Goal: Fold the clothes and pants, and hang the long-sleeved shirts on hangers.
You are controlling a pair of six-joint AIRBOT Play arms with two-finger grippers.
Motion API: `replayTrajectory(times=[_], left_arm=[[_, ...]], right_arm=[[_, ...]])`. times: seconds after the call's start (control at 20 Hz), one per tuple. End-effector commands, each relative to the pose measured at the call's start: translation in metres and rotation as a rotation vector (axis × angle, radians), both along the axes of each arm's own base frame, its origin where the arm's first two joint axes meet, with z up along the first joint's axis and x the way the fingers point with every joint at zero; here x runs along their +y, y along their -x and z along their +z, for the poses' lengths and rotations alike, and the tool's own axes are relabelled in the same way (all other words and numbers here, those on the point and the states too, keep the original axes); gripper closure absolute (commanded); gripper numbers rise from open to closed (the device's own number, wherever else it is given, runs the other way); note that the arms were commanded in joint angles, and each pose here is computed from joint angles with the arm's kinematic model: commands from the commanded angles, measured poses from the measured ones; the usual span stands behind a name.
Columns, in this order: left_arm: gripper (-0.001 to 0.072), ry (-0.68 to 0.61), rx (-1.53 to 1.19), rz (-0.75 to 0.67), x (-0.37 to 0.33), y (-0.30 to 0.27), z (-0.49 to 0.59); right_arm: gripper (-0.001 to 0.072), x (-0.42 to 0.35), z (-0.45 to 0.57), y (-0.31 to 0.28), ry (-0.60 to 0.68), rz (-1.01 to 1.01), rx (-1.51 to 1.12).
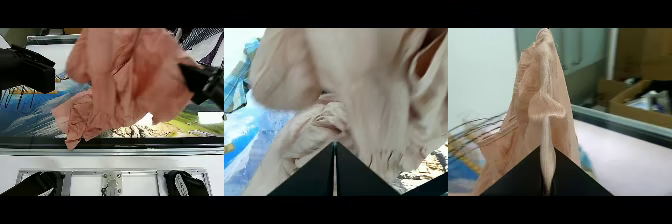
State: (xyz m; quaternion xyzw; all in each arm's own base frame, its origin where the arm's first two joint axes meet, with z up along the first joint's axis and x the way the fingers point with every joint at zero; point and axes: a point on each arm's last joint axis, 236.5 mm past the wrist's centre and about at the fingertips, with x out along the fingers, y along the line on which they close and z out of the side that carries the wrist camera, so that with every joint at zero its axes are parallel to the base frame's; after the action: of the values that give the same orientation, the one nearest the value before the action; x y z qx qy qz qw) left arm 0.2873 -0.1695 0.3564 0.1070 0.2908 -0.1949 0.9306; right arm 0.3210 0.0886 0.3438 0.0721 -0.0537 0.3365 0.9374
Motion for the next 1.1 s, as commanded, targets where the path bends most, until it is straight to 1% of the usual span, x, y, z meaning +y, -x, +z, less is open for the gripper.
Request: replayTrajectory(times=[0.0,0.3,0.5,0.6,0.75,0.9,1.05], left_arm=[[0.0699,-0.051,0.017,-0.015,-0.011,-0.015,-0.014],[0.0699,-0.123,0.023,-0.056,-0.026,-0.032,-0.031],[0.0699,-0.149,0.02,-0.069,-0.029,-0.037,-0.035],[0.0699,-0.137,-0.002,-0.064,-0.028,-0.042,-0.03],[0.0699,-0.128,-0.013,-0.022,-0.015,-0.053,-0.027],[0.0699,-0.128,-0.01,0.018,-0.001,-0.06,-0.027],[0.0699,-0.128,-0.007,0.051,0.01,-0.065,-0.027]], right_arm=[[0.071,-0.081,0.032,0.003,0.074,-0.307,-0.031],[0.071,-0.197,0.088,0.021,0.042,-0.762,-0.139],[0.071,-0.277,0.102,0.052,0.094,-1.113,-0.104],[0.071,-0.309,0.118,0.077,0.126,-1.275,-0.12],[0.071,-0.342,0.137,0.105,0.17,-1.428,-0.129],[0.071,-0.369,0.155,0.133,0.152,-1.54,-0.138],[0.071,-0.382,0.176,0.157,0.121,-1.61,-0.181]])
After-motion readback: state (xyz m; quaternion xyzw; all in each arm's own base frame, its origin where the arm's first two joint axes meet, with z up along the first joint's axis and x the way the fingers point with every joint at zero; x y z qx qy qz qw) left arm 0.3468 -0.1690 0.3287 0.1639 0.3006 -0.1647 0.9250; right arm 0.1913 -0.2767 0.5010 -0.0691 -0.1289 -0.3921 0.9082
